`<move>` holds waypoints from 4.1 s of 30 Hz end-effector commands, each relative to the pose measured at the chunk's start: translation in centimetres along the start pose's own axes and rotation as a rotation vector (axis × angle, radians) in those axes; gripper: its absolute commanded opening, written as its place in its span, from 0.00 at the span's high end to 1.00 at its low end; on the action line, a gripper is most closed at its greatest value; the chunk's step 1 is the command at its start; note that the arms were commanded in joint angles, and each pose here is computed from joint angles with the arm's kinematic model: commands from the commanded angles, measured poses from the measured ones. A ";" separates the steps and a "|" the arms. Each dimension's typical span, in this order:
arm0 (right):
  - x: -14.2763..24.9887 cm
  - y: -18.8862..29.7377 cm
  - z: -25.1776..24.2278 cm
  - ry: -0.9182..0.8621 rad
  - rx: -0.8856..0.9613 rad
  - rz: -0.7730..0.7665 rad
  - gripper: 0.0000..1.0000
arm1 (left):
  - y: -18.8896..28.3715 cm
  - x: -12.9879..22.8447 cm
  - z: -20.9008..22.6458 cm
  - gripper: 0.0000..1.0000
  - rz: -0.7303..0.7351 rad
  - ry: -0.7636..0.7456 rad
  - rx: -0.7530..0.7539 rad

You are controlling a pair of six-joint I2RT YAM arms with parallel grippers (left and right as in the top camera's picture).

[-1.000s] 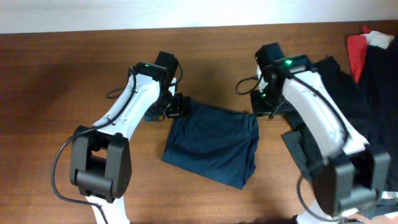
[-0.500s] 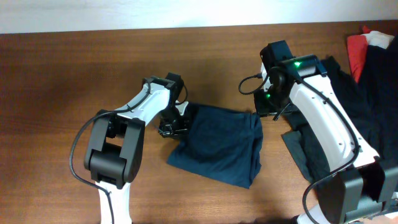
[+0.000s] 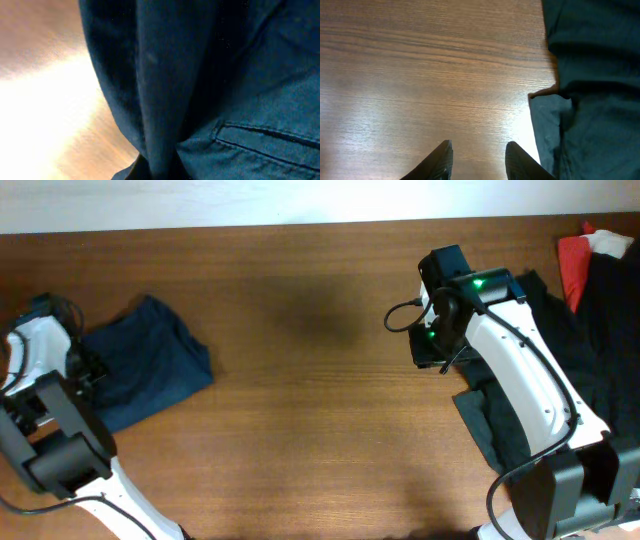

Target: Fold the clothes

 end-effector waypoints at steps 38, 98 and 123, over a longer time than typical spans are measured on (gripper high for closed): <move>0.6 0.4 -0.4 -0.014 0.018 0.029 0.35 | 6.8 8.7 -11.0 0.37 0.038 -0.335 0.065; 16.1 -0.1 -3.5 0.096 0.119 -1.541 0.01 | 18.0 28.5 3.0 0.01 -0.767 -0.431 0.761; 16.1 -4.3 -3.5 0.086 0.093 -1.394 0.01 | 18.0 28.5 3.1 0.01 -0.768 -0.431 0.761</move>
Point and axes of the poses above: each gripper's point midway between its finger pads, its own y axis back along the fingers, its own z axis along the line the jaws close on, x = y × z, the point moved 7 cm from there along y, back along the fingers, and after that the axes turned 5 degrees about y, right-handed, at the moved point
